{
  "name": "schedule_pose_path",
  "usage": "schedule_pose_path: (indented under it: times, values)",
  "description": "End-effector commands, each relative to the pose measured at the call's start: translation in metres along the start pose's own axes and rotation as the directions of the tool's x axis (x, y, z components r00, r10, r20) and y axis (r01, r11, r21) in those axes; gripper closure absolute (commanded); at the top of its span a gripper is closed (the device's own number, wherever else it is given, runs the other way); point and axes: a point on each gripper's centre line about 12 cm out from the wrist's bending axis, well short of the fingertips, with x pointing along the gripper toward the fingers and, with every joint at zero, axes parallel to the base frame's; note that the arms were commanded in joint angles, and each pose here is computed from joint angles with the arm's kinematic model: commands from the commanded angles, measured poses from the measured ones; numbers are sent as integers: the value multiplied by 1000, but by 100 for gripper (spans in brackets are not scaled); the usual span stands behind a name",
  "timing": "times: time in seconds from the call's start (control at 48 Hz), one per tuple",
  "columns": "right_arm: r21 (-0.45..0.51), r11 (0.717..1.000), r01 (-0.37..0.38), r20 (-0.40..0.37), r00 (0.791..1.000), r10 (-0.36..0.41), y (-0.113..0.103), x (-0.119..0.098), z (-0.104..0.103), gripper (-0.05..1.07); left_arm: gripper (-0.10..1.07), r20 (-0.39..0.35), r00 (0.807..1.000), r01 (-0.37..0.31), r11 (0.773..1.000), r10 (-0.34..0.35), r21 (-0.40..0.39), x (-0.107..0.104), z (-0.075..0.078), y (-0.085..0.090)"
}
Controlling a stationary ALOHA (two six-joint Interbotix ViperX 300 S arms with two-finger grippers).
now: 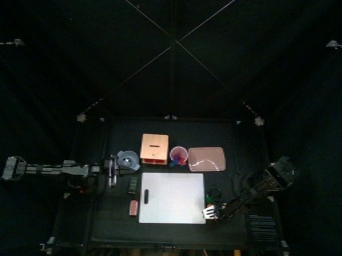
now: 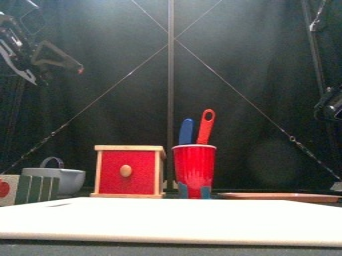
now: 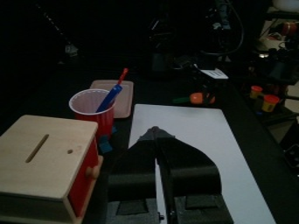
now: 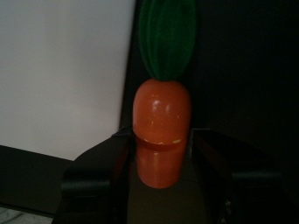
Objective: Place carrot on cutting board
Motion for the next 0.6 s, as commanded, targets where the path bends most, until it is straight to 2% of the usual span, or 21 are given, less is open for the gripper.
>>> schedule_pose_path:
  times: [0.0, 0.229, 0.396, 0.583]
  values:
    - [9, 996, -92, 14, 996, 92, 24, -17, 13, 39, 69, 22, 1000, -4, 1000, 4, 1, 1, 7, 1]
    - [-21, 976, -219, 139, 966, 219, 74, -34, 58, 39, 69, 22, 1000, -4, 1000, 4, 4, 1, 7, 1]
    - [6, 970, -242, 204, 950, 235, 96, -31, 88, 39, 69, 20, 1000, -5, 1000, 5, 4, 1, 7, 1]
    - [48, 962, -269, 228, 941, 251, 124, -29, 104, 39, 69, 22, 1000, -7, 1000, 7, 2, 1, 7, 1]
